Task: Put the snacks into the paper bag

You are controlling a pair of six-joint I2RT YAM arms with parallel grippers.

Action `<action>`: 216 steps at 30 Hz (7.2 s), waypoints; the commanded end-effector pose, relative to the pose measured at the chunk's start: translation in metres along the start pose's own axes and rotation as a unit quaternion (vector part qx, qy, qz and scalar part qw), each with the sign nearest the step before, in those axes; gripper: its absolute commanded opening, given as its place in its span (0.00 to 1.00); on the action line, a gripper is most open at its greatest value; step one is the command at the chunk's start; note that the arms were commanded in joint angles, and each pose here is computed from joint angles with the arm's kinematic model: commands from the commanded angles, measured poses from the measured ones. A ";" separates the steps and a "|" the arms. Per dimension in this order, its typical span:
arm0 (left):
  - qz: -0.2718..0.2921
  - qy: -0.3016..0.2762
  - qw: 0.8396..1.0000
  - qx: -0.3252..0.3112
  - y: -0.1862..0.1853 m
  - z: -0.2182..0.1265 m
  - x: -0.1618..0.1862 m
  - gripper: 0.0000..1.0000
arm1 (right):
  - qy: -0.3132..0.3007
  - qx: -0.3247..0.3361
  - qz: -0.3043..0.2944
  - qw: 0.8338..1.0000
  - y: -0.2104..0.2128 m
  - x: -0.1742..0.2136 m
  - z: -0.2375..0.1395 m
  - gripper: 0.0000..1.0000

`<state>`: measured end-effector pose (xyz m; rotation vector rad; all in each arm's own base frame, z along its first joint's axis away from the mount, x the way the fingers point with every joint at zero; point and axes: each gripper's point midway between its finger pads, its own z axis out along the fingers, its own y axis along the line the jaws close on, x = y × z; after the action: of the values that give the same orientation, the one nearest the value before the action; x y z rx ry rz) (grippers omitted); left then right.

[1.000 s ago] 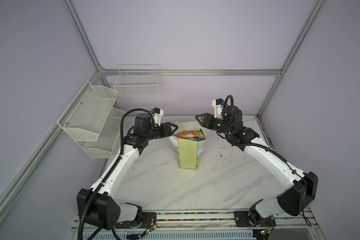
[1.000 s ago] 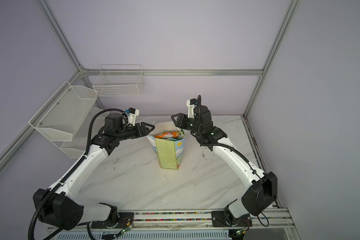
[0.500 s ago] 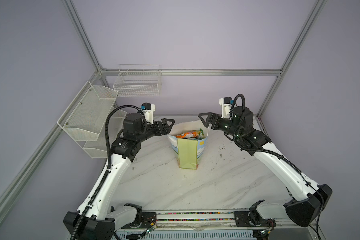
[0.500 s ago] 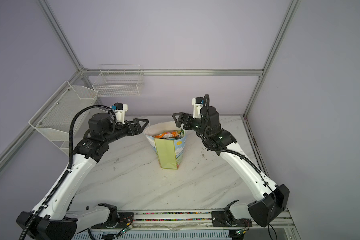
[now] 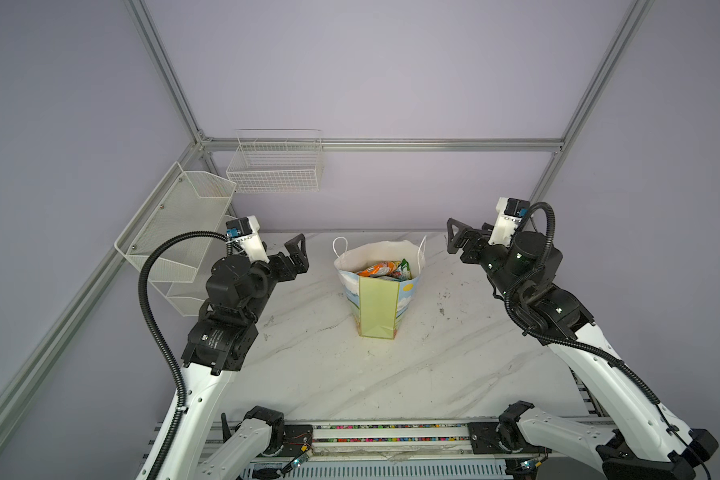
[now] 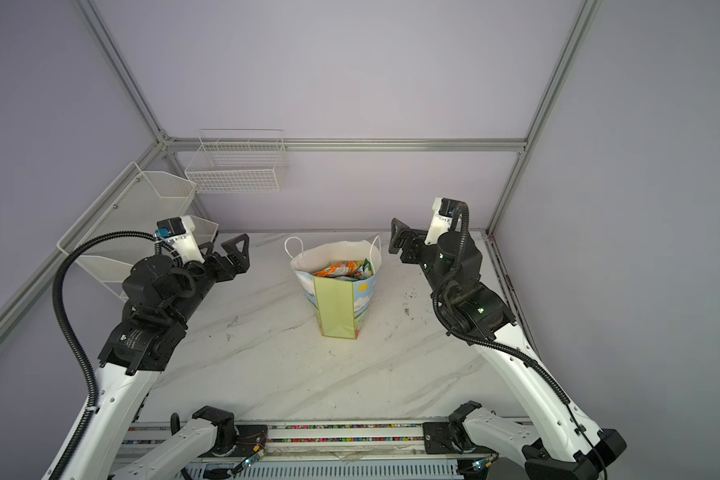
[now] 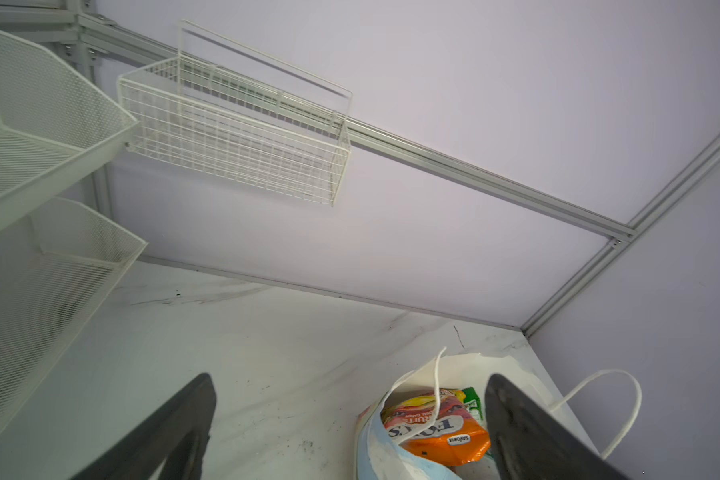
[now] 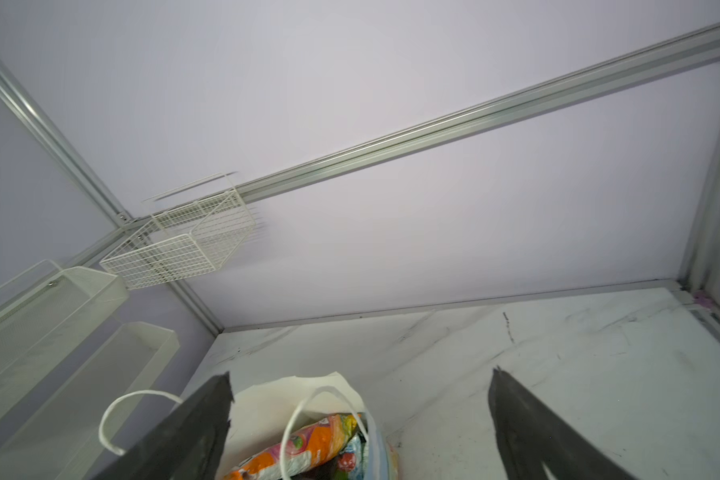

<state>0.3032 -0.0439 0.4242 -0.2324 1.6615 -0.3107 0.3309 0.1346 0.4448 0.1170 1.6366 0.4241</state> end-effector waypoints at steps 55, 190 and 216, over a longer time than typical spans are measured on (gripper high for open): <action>0.175 -0.019 0.926 -0.333 0.177 0.005 0.217 1.00 | -0.154 0.250 -0.082 0.953 -0.195 0.184 -0.079 0.91; 0.186 0.060 0.977 -0.083 0.169 0.124 0.260 1.00 | -0.046 0.206 -0.126 0.969 -0.254 0.233 0.087 0.97; 0.186 0.060 0.977 -0.083 0.168 0.124 0.259 1.00 | -0.047 0.206 -0.126 0.969 -0.253 0.232 0.087 0.97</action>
<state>0.3913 0.0199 0.0866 -0.0139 1.8907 0.1089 0.4333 -0.0048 0.1297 0.2131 1.6253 -0.1169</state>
